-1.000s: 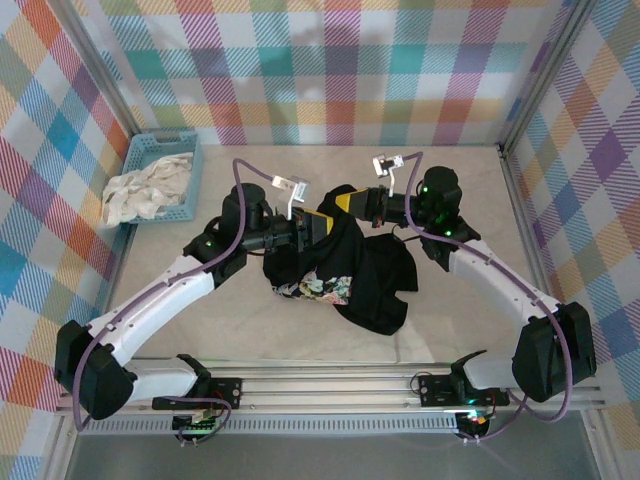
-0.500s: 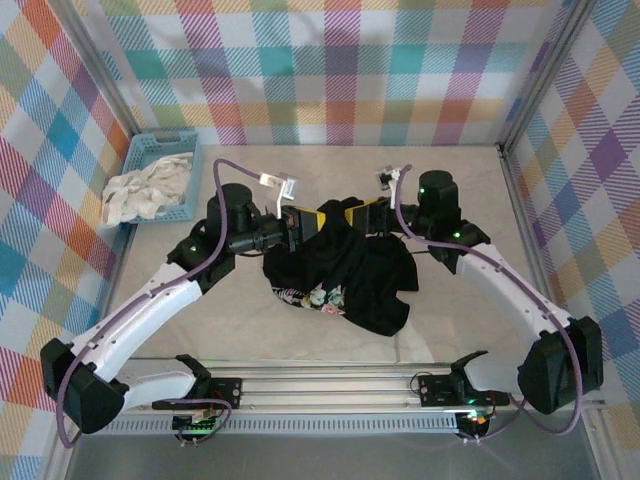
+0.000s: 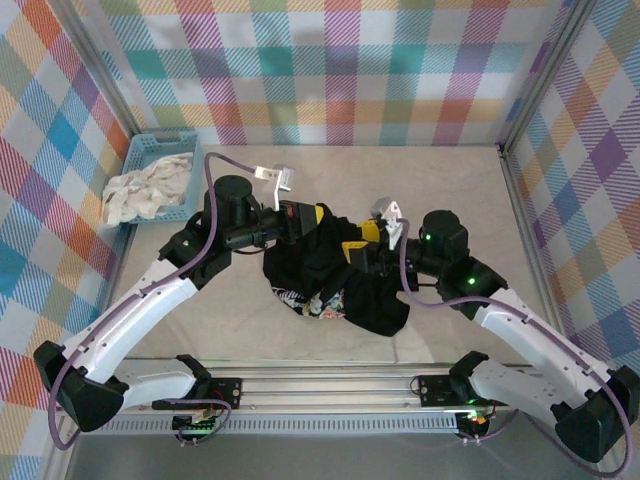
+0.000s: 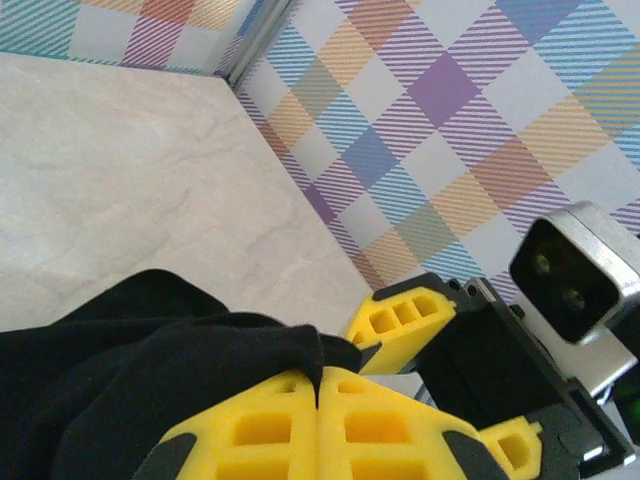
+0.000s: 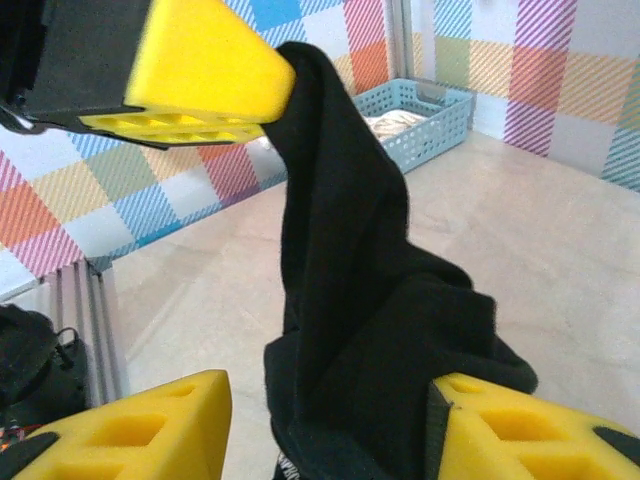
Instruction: Fold the inside-out t-shirt
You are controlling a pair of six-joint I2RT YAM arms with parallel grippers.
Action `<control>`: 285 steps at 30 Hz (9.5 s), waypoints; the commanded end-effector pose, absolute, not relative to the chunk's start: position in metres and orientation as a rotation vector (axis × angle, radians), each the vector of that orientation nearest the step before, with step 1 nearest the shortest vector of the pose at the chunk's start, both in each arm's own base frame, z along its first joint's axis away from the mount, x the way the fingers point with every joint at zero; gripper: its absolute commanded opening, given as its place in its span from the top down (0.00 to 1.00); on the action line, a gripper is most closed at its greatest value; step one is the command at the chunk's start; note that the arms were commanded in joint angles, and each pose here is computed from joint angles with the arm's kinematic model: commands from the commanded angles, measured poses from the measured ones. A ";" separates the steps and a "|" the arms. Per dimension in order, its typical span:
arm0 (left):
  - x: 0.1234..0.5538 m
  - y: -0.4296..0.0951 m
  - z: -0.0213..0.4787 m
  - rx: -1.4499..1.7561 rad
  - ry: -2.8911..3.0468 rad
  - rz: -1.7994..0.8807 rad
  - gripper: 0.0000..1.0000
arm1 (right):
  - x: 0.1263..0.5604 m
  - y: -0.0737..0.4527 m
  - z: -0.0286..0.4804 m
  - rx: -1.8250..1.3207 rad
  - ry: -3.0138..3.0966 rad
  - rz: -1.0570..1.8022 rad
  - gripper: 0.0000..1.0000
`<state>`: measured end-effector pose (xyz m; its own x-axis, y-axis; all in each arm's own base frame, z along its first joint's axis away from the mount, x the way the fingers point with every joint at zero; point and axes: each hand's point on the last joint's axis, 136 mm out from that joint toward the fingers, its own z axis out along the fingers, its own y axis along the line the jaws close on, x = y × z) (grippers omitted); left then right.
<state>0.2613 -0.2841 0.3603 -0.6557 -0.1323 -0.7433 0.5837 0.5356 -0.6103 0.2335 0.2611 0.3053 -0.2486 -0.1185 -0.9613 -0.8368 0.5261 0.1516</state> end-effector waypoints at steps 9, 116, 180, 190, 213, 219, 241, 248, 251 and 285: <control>0.259 -0.277 0.363 0.361 2.075 -1.073 1.00 | 0.289 0.200 0.318 -0.536 1.898 0.218 0.46; 0.267 -0.285 0.317 0.559 1.924 -0.970 0.49 | 0.261 0.277 0.337 -0.886 1.616 1.276 1.00; 0.270 -0.254 0.307 0.415 1.961 -0.833 0.42 | 0.267 0.285 0.349 -0.782 1.599 1.520 1.00; 0.287 -0.277 0.308 0.538 1.971 -0.776 0.37 | 0.262 0.287 0.343 -0.826 1.610 1.508 1.00; 0.234 -0.274 0.387 0.483 1.885 -1.347 1.00 | 0.285 0.247 0.334 -0.723 1.660 0.943 1.00; 0.230 -0.263 0.388 0.449 1.896 -1.495 1.00 | 0.286 0.246 0.334 -0.722 1.671 0.926 1.00; 0.310 -0.171 0.286 -0.017 2.174 -0.625 1.00 | 0.213 0.288 0.370 -1.092 1.387 1.548 1.00; 0.292 -0.188 0.294 0.124 2.118 -0.756 0.67 | 0.230 0.292 0.365 -1.017 1.462 1.523 1.00; 0.274 -0.197 0.302 0.235 2.055 -0.781 0.57 | 0.235 0.293 0.363 -0.996 1.490 1.520 1.00; 0.297 -0.278 0.314 0.250 1.943 -1.177 1.00 | 0.218 0.274 0.328 -1.099 1.577 1.269 1.00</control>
